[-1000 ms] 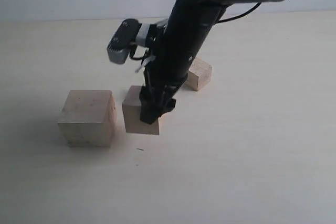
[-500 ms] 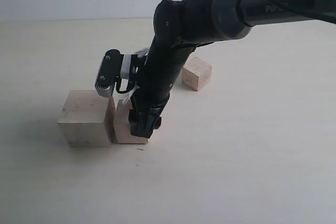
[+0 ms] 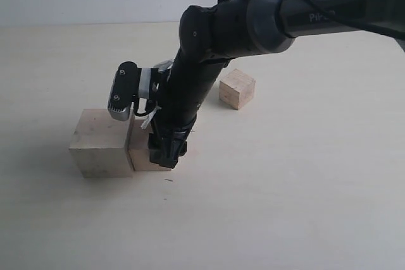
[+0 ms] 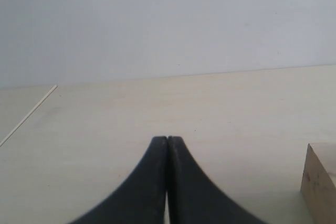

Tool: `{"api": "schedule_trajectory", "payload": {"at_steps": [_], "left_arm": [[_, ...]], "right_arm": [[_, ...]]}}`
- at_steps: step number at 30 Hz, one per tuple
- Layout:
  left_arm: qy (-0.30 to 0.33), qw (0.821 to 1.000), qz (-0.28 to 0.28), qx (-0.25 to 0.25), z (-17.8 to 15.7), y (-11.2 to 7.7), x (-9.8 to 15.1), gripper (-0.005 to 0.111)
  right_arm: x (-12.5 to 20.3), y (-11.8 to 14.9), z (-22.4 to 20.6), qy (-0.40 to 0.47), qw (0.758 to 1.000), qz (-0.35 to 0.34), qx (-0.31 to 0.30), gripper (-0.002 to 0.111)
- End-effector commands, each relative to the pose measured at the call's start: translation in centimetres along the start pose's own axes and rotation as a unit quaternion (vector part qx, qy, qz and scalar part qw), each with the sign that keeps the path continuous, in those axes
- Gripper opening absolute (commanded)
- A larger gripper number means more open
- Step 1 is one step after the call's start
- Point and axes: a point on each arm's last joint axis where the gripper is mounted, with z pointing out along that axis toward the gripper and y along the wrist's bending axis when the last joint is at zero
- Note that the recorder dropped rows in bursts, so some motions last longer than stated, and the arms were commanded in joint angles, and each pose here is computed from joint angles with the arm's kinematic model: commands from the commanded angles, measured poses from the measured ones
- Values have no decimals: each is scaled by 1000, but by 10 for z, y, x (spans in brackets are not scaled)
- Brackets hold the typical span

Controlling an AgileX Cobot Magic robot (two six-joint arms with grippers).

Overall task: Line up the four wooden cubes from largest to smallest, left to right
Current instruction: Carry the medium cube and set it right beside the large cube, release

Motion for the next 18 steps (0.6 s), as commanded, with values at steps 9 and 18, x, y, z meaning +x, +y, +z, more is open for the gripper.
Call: {"api": "schedule_trajectory", "payload": {"at_steps": [9, 18], "left_arm": [[-3, 1000, -3, 0, 0, 0, 0, 0], [-3, 1000, -3, 0, 0, 0, 0, 0]], "right_arm": [[3, 1, 12, 8, 1000, -10, 2, 2], [3, 1, 12, 8, 1000, -6, 1, 57]]}}
